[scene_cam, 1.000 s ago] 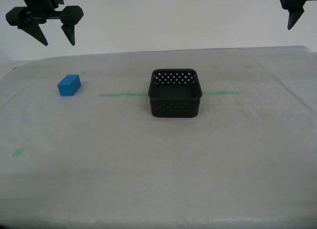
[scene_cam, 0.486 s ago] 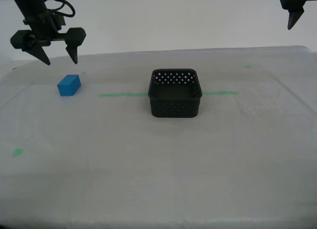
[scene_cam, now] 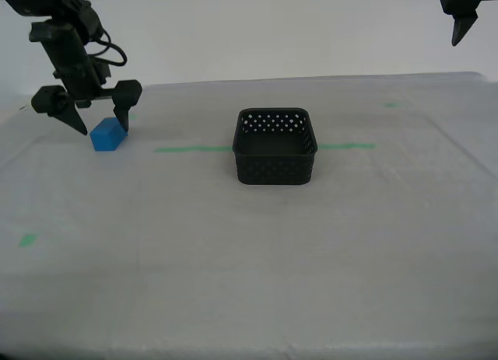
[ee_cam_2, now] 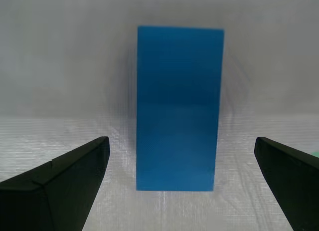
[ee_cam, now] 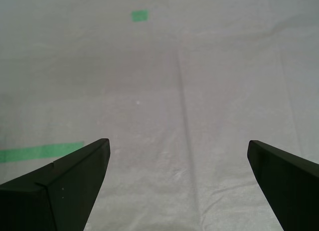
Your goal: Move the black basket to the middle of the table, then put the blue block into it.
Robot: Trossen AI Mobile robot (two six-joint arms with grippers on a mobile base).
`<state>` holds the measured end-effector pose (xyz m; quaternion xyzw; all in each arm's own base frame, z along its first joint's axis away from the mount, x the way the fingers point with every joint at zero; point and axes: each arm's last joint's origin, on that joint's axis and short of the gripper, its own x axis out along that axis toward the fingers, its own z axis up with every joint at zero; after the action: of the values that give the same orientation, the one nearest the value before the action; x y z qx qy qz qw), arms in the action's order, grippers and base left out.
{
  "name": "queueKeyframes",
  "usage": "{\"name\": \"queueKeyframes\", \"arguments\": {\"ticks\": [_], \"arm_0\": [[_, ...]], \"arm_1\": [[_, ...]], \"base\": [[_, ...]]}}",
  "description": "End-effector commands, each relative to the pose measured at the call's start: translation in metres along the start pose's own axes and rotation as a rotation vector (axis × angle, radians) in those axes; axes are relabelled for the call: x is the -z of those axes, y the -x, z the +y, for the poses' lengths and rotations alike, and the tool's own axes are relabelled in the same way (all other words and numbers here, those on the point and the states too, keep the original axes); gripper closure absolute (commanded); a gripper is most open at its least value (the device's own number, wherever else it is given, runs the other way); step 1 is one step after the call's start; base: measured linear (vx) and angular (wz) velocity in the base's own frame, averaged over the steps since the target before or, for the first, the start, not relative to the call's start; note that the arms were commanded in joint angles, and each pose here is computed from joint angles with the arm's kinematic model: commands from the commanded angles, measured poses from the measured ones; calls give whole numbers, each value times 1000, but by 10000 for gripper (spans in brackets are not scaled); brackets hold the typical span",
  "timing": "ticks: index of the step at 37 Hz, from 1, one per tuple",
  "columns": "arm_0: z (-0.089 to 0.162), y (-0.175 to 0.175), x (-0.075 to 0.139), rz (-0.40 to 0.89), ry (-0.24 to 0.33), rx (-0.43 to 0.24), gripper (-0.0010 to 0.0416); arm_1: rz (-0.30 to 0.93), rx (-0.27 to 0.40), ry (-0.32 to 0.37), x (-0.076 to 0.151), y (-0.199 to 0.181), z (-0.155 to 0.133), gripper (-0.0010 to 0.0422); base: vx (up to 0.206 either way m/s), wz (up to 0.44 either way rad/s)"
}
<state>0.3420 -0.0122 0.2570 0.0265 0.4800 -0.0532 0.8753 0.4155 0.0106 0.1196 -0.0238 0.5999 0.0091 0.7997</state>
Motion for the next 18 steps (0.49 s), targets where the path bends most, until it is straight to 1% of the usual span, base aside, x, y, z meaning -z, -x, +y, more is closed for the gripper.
{"name": "queueKeyframes", "arguments": {"ticks": [1,6,11,18], "arm_0": [[0,0,0,-2,1,2,19],[0,0,0,-2,1,2,19],[0,0,0,-2,1,2,19],[0,0,0,-2,1,2,19]], "arm_1": [[17,5,-8,-2,-9,0,11],[39,5,-12,-2,-22,0,11],[37,3,-21,-2,-24,0,11],[22,-30,-33,-5,-21,1,12]], "base": [[0,0],[0,0],[0,0],[0,0]]}}
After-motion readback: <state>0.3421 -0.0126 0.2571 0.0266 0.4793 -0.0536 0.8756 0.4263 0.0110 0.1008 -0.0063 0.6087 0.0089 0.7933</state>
